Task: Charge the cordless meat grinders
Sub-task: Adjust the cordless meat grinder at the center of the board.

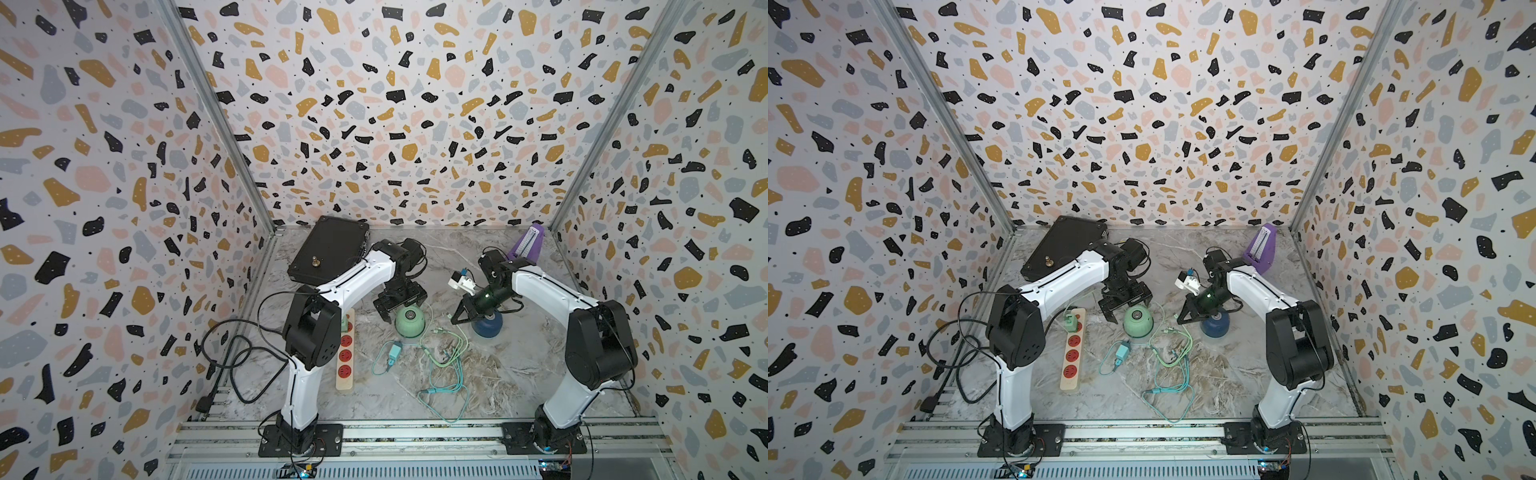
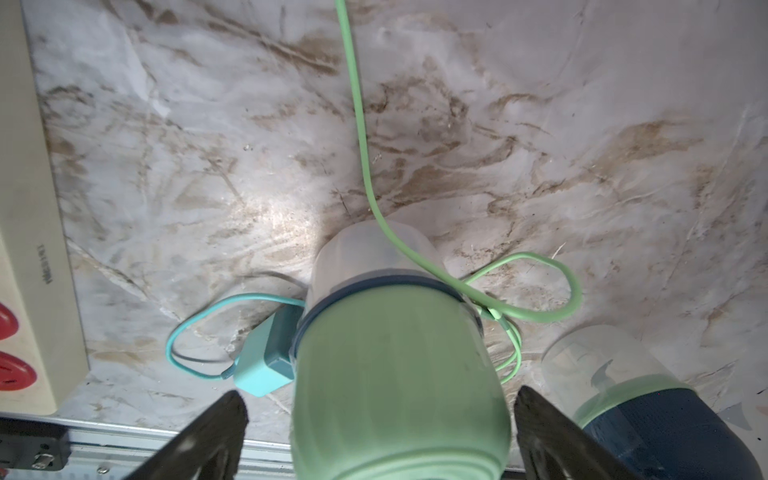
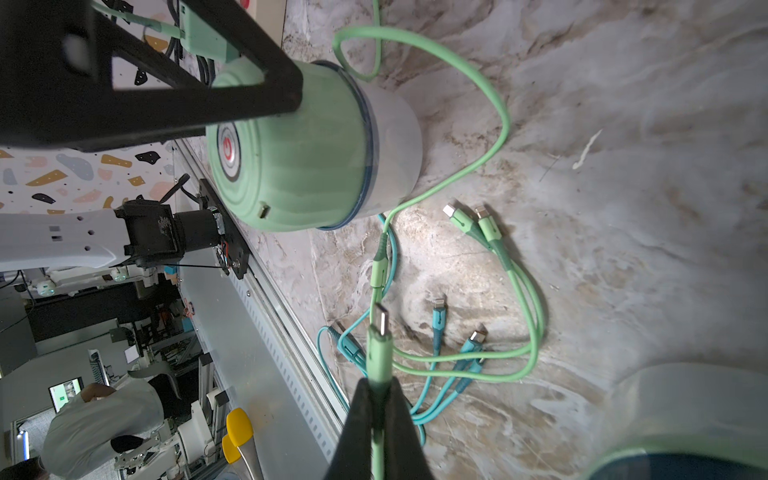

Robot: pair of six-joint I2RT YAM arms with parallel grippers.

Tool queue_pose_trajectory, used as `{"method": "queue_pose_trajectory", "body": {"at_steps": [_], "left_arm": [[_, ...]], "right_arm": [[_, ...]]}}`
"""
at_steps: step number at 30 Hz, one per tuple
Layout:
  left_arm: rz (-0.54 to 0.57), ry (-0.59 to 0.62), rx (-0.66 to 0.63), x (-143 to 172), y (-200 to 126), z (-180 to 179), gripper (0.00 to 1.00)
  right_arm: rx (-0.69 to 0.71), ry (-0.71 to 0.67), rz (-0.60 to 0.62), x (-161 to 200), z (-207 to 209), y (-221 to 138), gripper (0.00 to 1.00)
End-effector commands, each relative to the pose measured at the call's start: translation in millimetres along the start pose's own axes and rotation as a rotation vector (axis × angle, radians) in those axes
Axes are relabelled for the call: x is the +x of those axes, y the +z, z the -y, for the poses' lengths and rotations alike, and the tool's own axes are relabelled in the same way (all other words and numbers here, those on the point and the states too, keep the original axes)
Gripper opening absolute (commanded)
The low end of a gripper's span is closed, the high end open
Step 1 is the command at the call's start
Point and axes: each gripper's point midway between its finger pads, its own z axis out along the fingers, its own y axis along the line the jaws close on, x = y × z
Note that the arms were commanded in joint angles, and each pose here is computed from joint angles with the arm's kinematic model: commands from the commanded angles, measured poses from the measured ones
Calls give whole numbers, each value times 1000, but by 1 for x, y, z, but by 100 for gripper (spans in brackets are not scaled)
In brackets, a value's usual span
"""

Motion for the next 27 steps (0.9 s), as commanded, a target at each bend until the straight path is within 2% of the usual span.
{"method": "queue_pose_trajectory", "body": {"at_steps": [1, 13, 16, 20, 27], "left_arm": [[6, -34, 16, 0, -1, 3, 99], [-75, -97, -29, 14, 25, -15, 99], [-70, -83, -19, 11, 25, -12, 93], [-72, -4, -20, 9, 25, -12, 86], [-179, 207, 113, 9, 30, 4, 72]], "right_arm": [[-14, -12, 21, 2, -11, -8, 0], [-20, -3, 18, 1, -10, -5, 0], [-22, -1, 14, 2, -10, -5, 0], [-19, 0, 6, 4, -10, -3, 0], [-8, -7, -16, 7, -10, 1, 0]]}}
